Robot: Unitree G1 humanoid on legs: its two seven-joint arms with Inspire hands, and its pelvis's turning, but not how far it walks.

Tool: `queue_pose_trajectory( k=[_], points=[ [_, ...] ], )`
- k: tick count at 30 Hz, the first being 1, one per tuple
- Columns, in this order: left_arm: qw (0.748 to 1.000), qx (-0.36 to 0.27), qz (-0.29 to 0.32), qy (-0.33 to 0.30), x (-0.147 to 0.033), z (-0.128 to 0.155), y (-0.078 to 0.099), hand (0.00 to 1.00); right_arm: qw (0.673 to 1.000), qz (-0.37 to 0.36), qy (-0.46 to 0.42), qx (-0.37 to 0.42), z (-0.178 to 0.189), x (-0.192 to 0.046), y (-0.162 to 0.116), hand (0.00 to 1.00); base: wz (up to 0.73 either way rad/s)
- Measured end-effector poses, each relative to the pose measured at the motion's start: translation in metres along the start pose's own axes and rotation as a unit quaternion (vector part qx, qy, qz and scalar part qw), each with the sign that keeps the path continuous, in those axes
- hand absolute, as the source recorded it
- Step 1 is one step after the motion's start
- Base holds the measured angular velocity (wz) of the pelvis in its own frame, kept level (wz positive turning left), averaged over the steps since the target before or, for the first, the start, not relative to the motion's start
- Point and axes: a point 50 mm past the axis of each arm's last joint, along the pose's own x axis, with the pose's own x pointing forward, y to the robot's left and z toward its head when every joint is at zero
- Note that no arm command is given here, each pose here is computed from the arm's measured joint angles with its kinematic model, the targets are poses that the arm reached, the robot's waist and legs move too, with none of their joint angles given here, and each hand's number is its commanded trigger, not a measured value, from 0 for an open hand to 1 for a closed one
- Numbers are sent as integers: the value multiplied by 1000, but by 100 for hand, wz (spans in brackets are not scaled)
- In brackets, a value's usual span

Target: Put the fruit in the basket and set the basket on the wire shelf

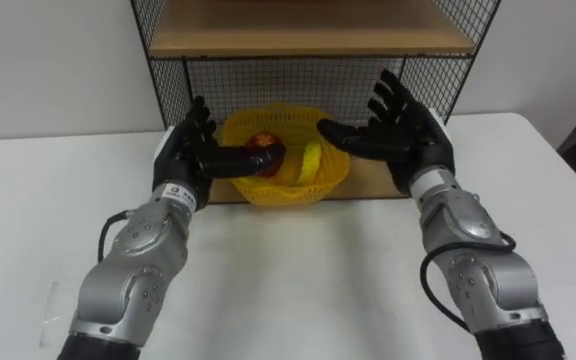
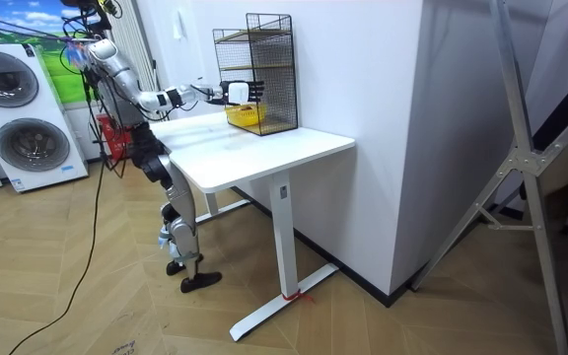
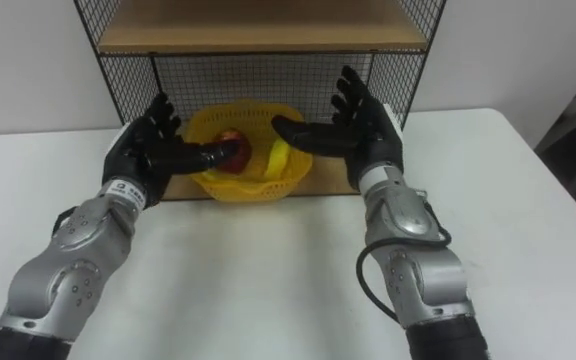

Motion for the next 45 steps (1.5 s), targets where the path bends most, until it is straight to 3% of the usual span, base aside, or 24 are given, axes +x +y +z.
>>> queue_pose_trajectory(
  k=[9, 14, 23, 29, 33, 39, 42, 44, 45],
  points=[
    [1000, 4, -18, -12, -40, -20, 15, 0, 1000, 19, -18, 3, -9, -31, -4, 0, 1],
    [1000, 21, -12, 14, -61, -36, 34, 0, 1000, 13, -11, 2, -21, -56, -12, 0, -3],
    [997, 17, -48, -62, -92, -22, 36, 0, 994, 72, -51, -70, -11, -88, -16, 0, -2],
    [998, 16, -23, -57, -108, -29, 50, 0, 992, 84, -41, -82, -16, -108, -23, 0, 0],
    [997, 23, 27, -70, -118, -25, 70, 0, 990, 53, -18, -126, -20, -121, -40, 0, -2],
    [973, 41, 173, -146, -136, -1, 109, 0, 976, -68, -97, -181, 16, -132, -78, 0, 0],
    [926, 73, 287, -232, -160, 37, 136, 0, 944, -197, -158, -212, 48, -150, -107, 0, 8],
    [860, 96, 385, -321, -191, 71, 157, 0, 896, -292, -234, -239, 80, -170, -123, 0, 2],
    [841, 101, 408, -341, -199, 79, 163, 0, 883, -312, -250, -246, 87, -175, -128, 0, 0]
  ],
)
